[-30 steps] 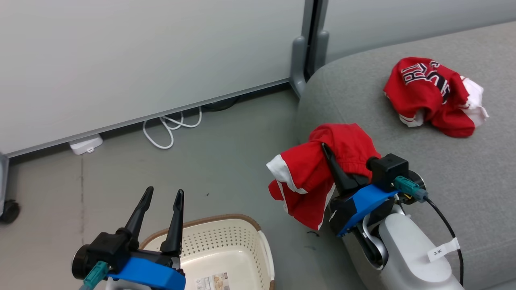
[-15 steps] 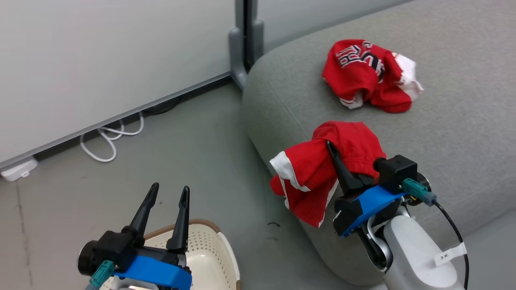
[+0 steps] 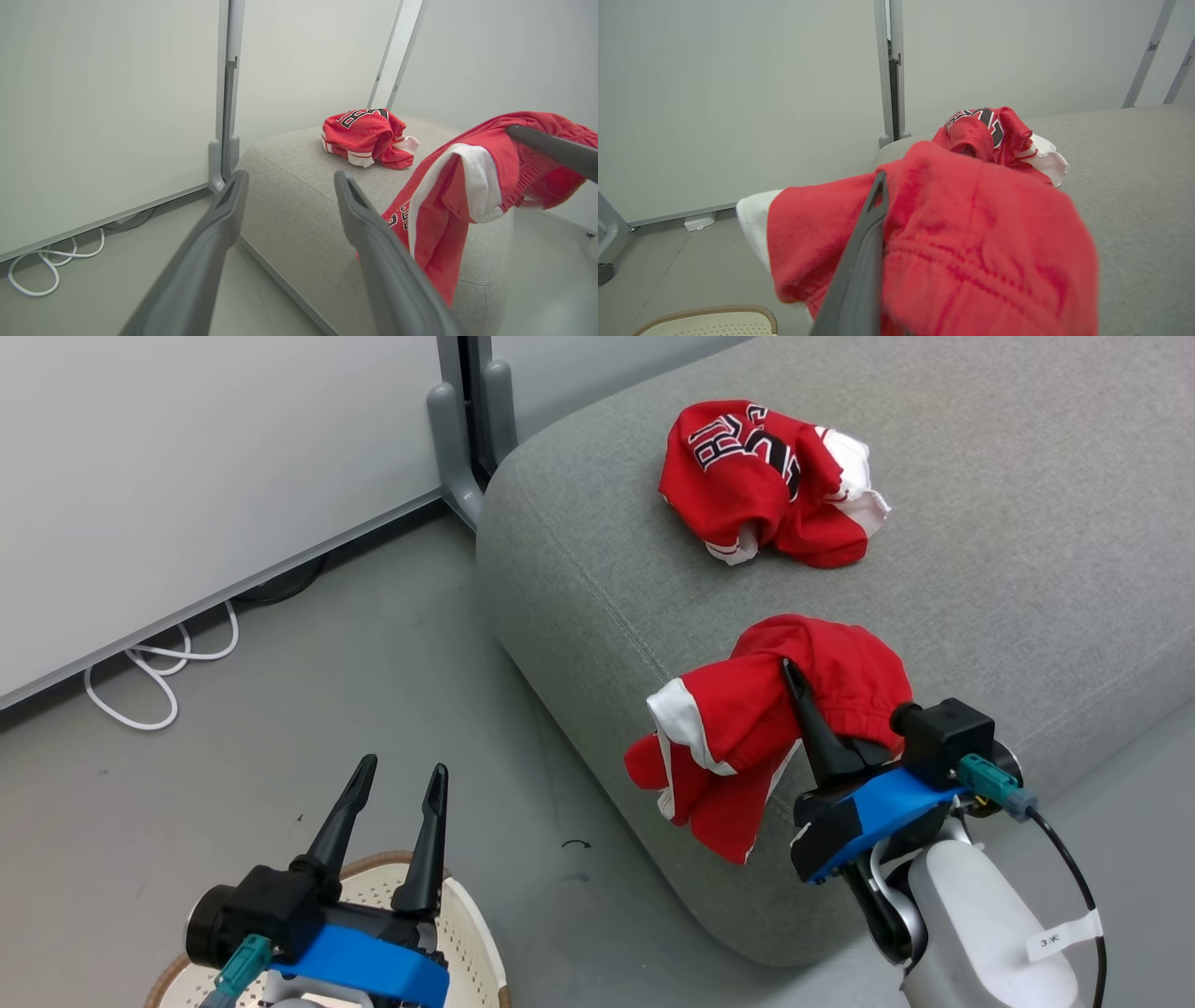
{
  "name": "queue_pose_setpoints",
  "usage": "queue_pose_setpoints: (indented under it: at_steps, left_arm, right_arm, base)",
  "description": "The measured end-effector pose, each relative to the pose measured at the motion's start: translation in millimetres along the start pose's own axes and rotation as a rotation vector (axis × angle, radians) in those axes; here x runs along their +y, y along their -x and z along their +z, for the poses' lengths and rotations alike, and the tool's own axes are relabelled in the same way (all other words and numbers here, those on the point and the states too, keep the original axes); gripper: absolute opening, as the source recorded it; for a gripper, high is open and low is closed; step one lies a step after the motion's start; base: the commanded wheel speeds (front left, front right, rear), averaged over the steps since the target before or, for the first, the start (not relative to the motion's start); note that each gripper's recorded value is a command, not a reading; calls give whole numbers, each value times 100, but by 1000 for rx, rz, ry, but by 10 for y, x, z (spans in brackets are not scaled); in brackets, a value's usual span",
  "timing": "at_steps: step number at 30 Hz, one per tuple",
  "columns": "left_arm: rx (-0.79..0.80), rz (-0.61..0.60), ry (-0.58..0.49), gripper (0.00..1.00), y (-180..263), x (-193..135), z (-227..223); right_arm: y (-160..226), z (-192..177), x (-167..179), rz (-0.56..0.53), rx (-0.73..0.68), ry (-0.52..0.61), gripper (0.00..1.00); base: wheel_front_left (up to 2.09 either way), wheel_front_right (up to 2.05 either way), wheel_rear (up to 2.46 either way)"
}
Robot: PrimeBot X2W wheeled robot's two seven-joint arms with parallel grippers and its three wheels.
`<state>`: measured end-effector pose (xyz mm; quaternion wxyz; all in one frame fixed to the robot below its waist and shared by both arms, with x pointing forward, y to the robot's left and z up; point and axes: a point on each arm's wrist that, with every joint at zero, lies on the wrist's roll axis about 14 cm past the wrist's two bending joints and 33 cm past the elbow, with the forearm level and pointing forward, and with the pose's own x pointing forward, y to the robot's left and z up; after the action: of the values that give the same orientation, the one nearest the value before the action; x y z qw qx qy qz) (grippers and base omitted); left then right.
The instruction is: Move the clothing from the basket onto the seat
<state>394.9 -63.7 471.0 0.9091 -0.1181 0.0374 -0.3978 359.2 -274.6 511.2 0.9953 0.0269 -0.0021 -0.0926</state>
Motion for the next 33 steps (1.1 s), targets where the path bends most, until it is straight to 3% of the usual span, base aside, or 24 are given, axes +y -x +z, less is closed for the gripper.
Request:
queue_pose_setpoints:
  at_steps: [15,21,27,33]
  left_arm:
    - [17,-18,14,100,-30,59,-89]
    - [17,-16,21,100,-93,207,-146]
    - [32,-17,42,100,-157,367,-297]
    - [14,-41,49,100,-296,510,-365]
  right_arm:
    - [-220,33,-36,-13,-9,2,0]
    - [-635,351,-140,-39,-79,6,0]
    - [-1136,981,-437,-126,-222,4,0]
    - [-1528,1472,-834,-236,-284,159,0]
  base:
    - [0,0,0]
    - [0,0,0]
    - [0,0,0]
    - [0,0,0]
